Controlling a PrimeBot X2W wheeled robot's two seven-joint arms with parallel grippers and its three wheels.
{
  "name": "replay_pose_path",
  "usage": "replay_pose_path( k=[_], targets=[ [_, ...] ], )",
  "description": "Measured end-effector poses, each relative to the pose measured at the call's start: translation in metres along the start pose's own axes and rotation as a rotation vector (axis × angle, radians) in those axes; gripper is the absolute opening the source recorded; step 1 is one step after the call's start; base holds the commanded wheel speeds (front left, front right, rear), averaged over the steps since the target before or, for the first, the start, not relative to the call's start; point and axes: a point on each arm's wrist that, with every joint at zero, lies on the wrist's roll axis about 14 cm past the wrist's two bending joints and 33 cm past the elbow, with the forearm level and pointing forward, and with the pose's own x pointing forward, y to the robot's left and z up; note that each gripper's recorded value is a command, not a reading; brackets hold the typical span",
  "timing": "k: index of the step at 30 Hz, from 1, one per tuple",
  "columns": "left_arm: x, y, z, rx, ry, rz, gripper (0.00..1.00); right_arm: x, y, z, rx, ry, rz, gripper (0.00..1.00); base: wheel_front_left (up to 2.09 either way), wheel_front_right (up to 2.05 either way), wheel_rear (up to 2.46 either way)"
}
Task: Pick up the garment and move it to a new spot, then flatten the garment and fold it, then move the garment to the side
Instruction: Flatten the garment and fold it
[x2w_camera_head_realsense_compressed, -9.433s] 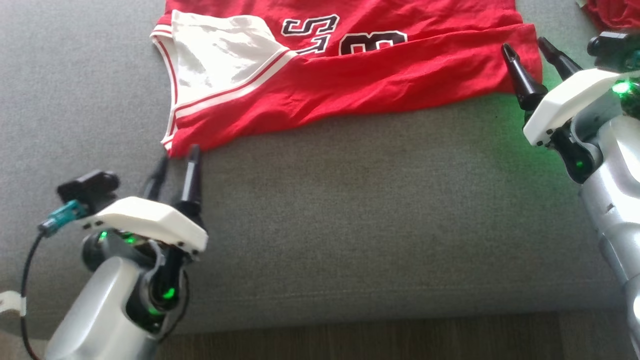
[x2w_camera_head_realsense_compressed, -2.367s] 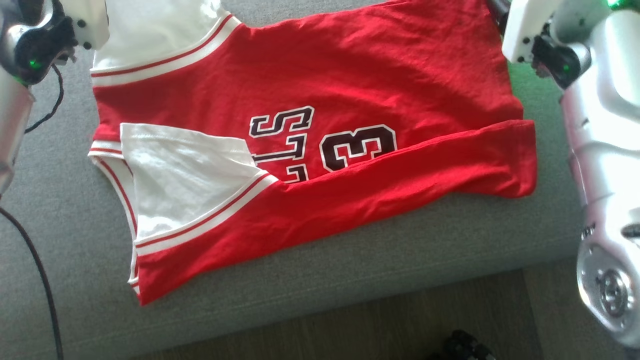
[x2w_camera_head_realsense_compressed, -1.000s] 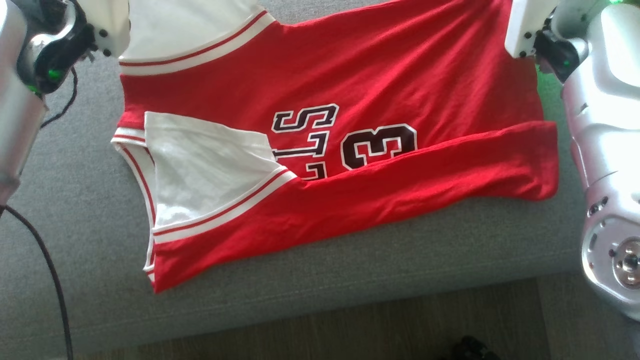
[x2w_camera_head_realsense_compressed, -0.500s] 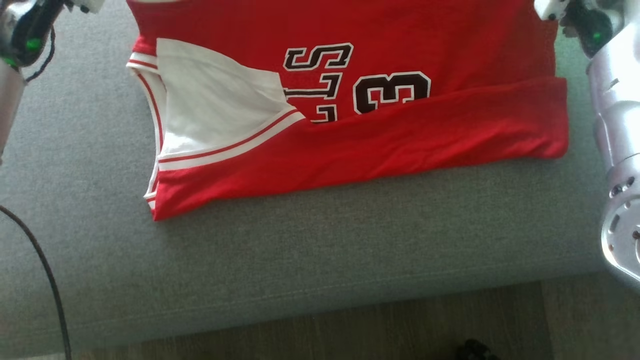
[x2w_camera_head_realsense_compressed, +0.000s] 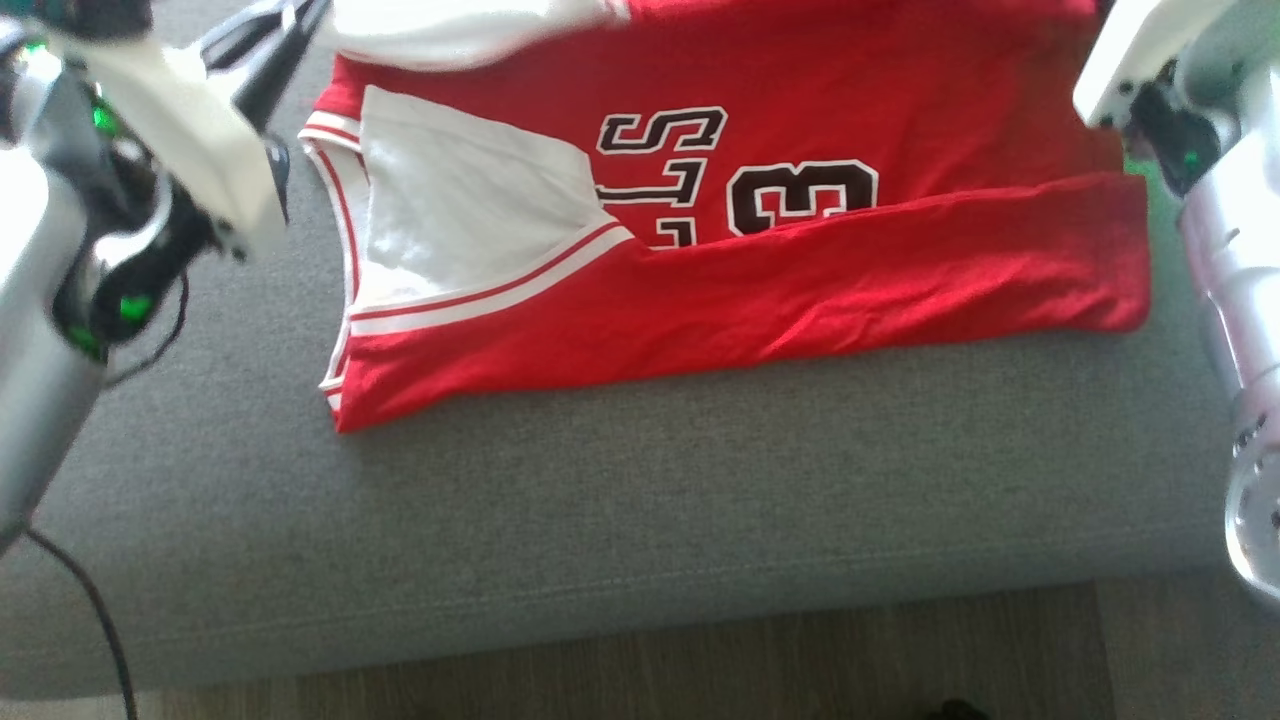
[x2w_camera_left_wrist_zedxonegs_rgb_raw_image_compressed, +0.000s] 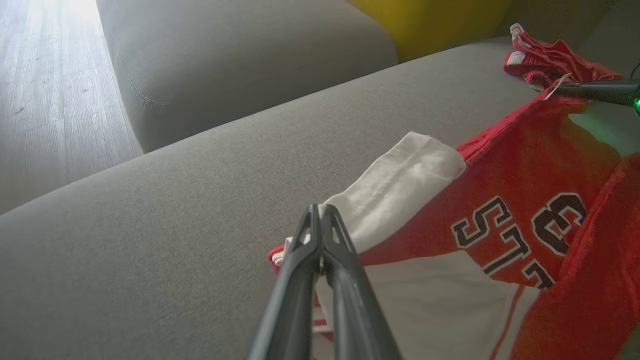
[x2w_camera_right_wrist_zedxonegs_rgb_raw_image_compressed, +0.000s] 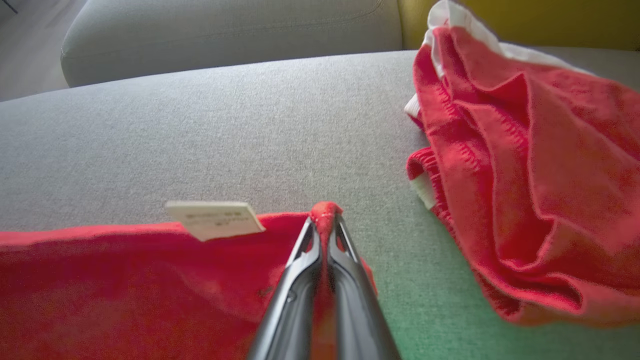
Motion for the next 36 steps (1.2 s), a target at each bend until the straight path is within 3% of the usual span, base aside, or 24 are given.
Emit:
replay_pose_path(
  k=[12,18,27,36],
  targets=[
    [-0.038,-0.022,0.002,0.001,0.004,0.0,0.0,-0.007,-0.007,-0.012,0.008,-0.003,0.012,0.0,0.0,0.0,0.0],
    [-0.051,-0.018,-0.001,0.001,0.018,0.025,0.0,-0.016,-0.023,-0.019,-0.048,-0.005,0.007,0.0,0.0,0.0,0.0],
    [-0.066,-0.035,-0.019,-0.043,0.075,0.005,0.0,-0.043,-0.038,-0.05,-0.061,0.05,0.022,0.0,0.0,0.0,0.0],
    [-0.08,-0.045,-0.045,-0.074,0.149,0.012,0.0,-0.059,-0.035,-0.056,-0.059,0.058,0.051,0.0,0.0,0.0,0.0]
  ],
)
